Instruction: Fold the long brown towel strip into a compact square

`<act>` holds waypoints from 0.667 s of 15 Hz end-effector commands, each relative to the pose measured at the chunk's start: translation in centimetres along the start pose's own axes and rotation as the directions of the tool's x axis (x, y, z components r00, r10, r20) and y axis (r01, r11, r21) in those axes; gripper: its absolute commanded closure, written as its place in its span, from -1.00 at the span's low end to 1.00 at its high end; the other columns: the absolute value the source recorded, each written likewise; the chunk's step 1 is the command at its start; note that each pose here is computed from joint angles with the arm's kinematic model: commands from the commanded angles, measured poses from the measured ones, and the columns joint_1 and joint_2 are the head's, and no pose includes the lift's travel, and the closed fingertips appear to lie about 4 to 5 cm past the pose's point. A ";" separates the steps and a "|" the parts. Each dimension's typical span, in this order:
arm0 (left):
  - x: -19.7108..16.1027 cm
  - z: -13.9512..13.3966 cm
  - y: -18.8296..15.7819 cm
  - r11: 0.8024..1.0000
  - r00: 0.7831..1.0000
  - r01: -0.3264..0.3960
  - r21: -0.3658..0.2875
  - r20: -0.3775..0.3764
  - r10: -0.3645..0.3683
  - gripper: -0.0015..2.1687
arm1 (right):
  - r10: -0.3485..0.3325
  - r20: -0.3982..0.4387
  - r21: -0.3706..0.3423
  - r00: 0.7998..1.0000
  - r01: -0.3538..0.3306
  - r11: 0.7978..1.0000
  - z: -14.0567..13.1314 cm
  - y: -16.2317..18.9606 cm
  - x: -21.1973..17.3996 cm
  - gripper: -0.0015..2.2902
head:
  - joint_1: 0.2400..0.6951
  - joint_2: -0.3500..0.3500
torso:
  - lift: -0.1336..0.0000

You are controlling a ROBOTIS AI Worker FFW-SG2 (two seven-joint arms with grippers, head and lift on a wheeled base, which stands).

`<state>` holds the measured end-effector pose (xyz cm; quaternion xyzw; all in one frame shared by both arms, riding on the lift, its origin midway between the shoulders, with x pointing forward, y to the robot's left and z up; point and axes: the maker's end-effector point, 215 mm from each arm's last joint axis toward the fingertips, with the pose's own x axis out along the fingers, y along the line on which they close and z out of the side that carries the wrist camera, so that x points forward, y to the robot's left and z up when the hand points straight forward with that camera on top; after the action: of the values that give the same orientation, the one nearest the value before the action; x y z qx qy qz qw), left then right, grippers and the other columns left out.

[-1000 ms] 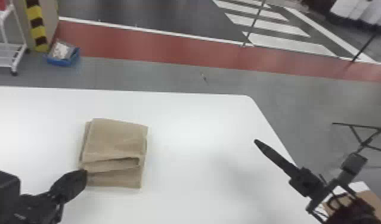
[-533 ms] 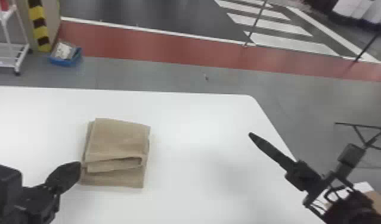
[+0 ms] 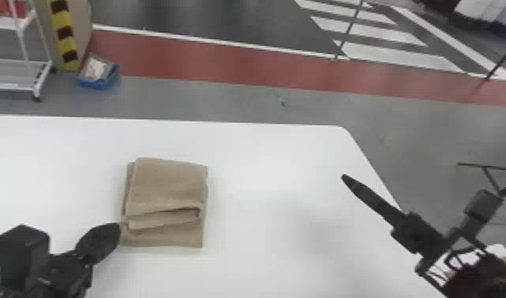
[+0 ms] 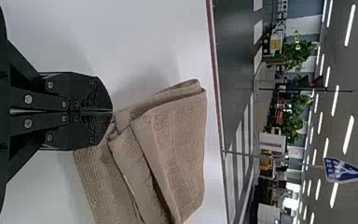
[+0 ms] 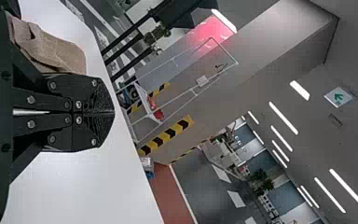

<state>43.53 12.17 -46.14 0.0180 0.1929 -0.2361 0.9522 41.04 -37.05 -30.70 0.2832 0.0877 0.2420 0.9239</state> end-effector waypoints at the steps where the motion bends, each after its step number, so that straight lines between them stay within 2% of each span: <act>1: -0.1 0.1 -2.2 0.999 0.999 0.039 -0.013 0.005 -0.039 0.10 | 0.012 -0.008 0.009 1.000 -0.011 1.000 -0.1 0.3 0.6 0.39 | 1.00 -0.91 | -0.86; 3: -0.1 -0.2 -4.0 0.997 0.997 0.071 -0.022 -0.003 -0.071 0.10 | 0.033 -0.026 0.011 0.999 -0.033 0.999 0.0 1.0 1.7 0.39 | 1.00 -0.95 | -0.86; 4: 0.0 -0.2 -4.2 0.997 0.997 0.071 -0.019 -0.001 -0.071 0.10 | 0.054 -0.066 0.008 0.996 -0.054 0.999 -0.4 2.2 2.5 0.37 | 1.00 -0.98 | -0.86; 5: 0.0 0.1 -3.8 0.998 0.998 0.061 -0.021 0.006 -0.061 0.10 | 0.071 -0.130 -0.053 0.989 -0.078 0.996 -0.8 4.3 3.9 0.00 | 1.00 -0.98 | -0.86; 6: -0.1 0.9 -2.9 0.999 0.999 0.044 -0.017 0.019 -0.044 0.10 | 0.070 -0.191 -0.149 0.979 -0.099 0.984 -1.5 6.6 5.7 -0.73 | 1.00 -0.97 | -0.86; 7: -0.3 2.1 -1.8 1.000 0.999 0.026 -0.012 0.041 -0.026 0.10 | 0.066 -0.247 -0.211 0.967 -0.121 0.970 -2.2 8.5 7.0 -1.00 | 1.00 -0.93 | -0.86; 8: -0.6 2.8 -0.6 1.000 0.999 0.007 -0.013 0.053 -0.007 0.10 | 0.059 -0.340 -0.273 0.939 -0.158 0.949 -3.9 10.8 9.0 -1.00 | 1.00 -0.85 | -0.86; 9: -0.7 3.1 0.6 1.000 0.998 -0.010 -0.016 0.058 0.011 0.10 | 0.032 -0.425 -0.337 0.905 -0.191 0.922 -5.7 12.4 10.9 -0.98 | 1.00 -0.64 | -0.86; 10: -0.9 3.6 1.5 1.000 0.997 -0.024 -0.017 0.066 0.025 0.10 | -0.002 -0.474 -0.404 0.881 -0.215 0.889 -7.2 13.5 12.5 -0.96 | 1.00 -0.51 | -0.86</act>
<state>44.03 12.05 -43.22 0.0043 0.1685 -0.2350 0.9573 43.73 -21.13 -28.59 0.0757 0.2041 0.3582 0.9079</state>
